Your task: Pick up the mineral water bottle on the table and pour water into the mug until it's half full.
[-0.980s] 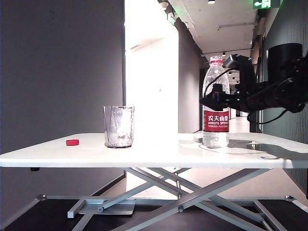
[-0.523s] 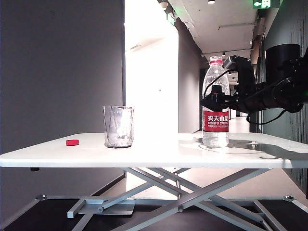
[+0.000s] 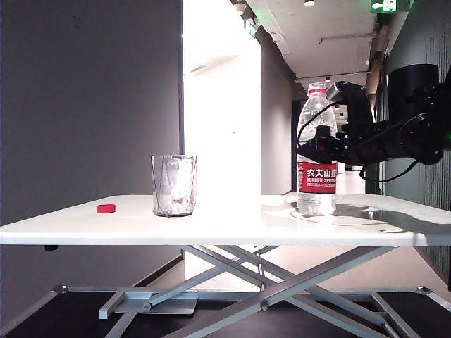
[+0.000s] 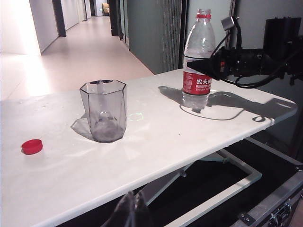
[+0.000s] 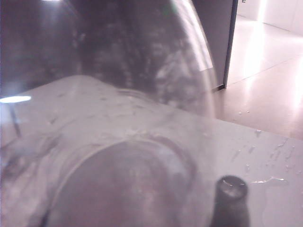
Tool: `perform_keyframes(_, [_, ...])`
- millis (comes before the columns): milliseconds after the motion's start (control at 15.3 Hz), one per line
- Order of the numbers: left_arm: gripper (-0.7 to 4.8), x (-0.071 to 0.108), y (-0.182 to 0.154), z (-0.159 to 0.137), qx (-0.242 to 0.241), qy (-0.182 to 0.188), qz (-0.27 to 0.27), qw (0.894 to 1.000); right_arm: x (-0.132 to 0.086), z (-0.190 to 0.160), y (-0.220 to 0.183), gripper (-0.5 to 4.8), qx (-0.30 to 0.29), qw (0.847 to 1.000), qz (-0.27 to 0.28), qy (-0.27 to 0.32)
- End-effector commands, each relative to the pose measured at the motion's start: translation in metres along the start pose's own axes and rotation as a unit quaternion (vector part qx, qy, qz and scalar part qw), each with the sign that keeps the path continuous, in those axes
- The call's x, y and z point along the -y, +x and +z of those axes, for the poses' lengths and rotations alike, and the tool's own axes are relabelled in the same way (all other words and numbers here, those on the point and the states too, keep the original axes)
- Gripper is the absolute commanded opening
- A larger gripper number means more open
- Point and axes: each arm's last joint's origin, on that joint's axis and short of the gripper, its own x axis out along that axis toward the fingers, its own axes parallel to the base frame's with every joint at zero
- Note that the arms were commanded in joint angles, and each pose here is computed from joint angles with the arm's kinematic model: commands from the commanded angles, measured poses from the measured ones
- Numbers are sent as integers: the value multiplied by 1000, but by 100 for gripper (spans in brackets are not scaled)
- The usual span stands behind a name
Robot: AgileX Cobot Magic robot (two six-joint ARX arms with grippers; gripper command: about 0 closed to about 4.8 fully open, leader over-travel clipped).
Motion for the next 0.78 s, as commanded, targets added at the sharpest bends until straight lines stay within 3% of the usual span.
perform_keyframes(65, [-5, 0, 0, 1, 2, 9, -3, 1000, 0, 3, 0, 252, 3, 1000, 1, 0])
perform_keyframes(131, [-5, 0, 0, 1, 2, 9, -3, 1000, 0, 3, 0, 243, 3, 1000, 3, 0])
perform_keyframes(261, [-5, 0, 0, 1, 2, 10, -3, 1000, -1, 3, 0, 168, 4, 1000, 16, 0])
perform_keyframes(784, [-5, 0, 0, 1, 0, 11, -3, 1000, -7, 14, 1, 165, 12, 999, 33, -8])
